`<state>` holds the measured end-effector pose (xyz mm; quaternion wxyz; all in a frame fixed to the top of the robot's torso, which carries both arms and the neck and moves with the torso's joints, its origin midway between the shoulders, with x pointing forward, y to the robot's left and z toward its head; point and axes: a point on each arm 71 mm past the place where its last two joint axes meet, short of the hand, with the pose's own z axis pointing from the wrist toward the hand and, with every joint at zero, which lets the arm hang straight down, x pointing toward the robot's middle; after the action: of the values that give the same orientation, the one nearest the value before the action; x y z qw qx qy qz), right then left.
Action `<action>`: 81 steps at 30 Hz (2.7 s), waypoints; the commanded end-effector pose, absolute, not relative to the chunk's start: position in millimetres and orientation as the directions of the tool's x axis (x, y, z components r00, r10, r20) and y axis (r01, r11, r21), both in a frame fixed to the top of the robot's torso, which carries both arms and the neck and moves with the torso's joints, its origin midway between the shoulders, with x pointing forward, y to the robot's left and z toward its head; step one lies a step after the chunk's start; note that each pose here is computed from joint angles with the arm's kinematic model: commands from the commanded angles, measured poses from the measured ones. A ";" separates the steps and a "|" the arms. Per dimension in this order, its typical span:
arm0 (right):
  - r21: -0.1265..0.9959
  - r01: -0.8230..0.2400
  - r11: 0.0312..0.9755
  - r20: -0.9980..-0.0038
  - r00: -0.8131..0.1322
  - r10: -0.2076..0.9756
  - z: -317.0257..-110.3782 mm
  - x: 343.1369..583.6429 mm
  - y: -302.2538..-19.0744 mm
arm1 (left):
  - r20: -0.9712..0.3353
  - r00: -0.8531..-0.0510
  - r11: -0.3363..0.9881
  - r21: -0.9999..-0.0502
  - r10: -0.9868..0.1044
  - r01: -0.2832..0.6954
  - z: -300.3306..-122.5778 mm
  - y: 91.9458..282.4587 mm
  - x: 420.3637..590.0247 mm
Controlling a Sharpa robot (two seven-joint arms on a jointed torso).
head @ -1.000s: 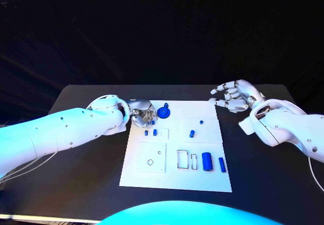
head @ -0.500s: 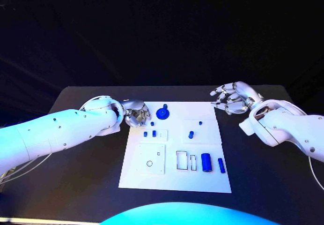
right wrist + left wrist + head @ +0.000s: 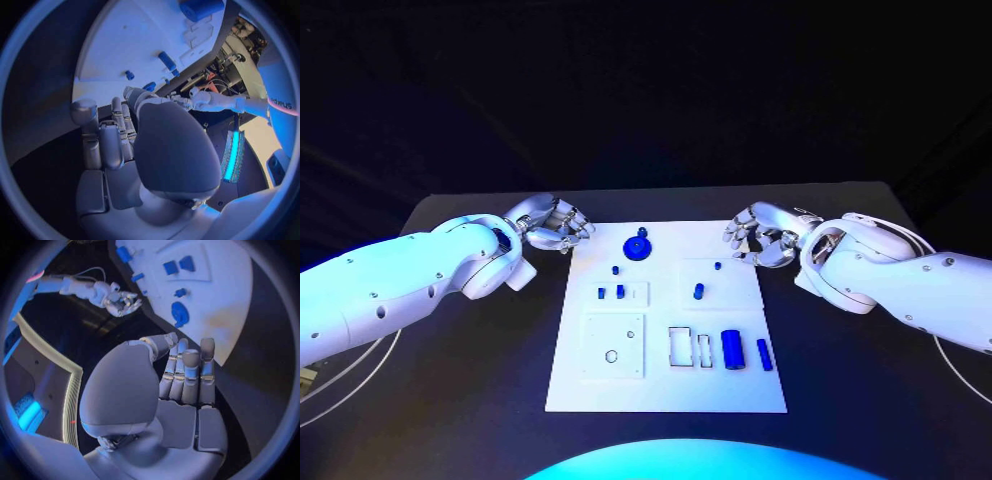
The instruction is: Assemble the parts on the task board
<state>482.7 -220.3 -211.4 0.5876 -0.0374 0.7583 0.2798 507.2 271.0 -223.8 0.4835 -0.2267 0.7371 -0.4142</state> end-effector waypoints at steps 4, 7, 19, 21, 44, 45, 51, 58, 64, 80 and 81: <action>0.166 -0.451 0.877 -0.959 -0.280 0.037 -220.7 478.4 -205.4 | -0.116 -0.364 0.126 -0.992 -0.924 -0.005 -208.8 267.5 501.9; 0.146 -0.463 0.874 -0.963 -0.269 0.019 -223.7 476.7 -198.4 | -0.079 -0.374 0.085 -0.996 -0.924 0.001 -205.2 263.0 497.7; 0.136 -0.497 0.857 -0.963 -0.268 -0.002 -229.4 469.8 -179.0 | -0.040 -0.395 0.042 -0.999 -0.918 0.003 -200.7 255.2 491.7; 0.137 -0.500 0.855 -0.962 -0.274 -0.007 -230.8 468.9 -177.5 | -0.039 -0.395 0.041 -0.999 -0.918 0.003 -200.7 255.0 491.8; 0.054 -0.489 0.871 -0.948 -0.298 -0.109 -250.1 468.0 -171.4 | -0.034 -0.409 0.043 -0.999 -0.912 -0.013 -201.1 252.8 490.9; 0.053 -0.490 0.870 -0.947 -0.300 -0.111 -250.7 467.6 -170.9 | -0.034 -0.409 0.043 -0.999 -0.912 -0.013 -201.1 252.8 490.9; 0.049 -0.498 0.866 -0.934 -0.329 -0.137 -256.5 464.0 -166.7 | -0.040 -0.405 0.043 -0.999 -0.913 0.003 -200.0 252.7 491.0; 0.017 -0.498 0.867 -0.937 -0.311 -0.160 -258.1 463.4 -168.2 | -0.053 -0.389 0.046 -0.999 -0.920 0.027 -198.2 254.0 491.6; 0.006 -0.493 0.870 -0.958 -0.251 -0.136 -254.6 463.8 -168.8 | -0.073 -0.365 0.052 -0.996 -0.928 0.066 -193.4 255.6 493.0; 0.071 -0.498 0.864 -0.994 -0.108 0.019 -236.0 461.4 -171.0 | -0.078 -0.350 0.054 -0.996 -0.934 0.077 -191.7 258.0 494.3; 0.077 -0.500 0.862 -0.995 -0.098 0.032 -233.9 461.2 -171.5 | -0.078 -0.348 0.055 -0.996 -0.934 0.077 -191.7 258.3 494.4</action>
<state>461.5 -171.5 -238.3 0.6333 -0.1733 0.7295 0.1914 494.0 258.5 -194.1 0.4278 -0.3740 0.5875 -0.5762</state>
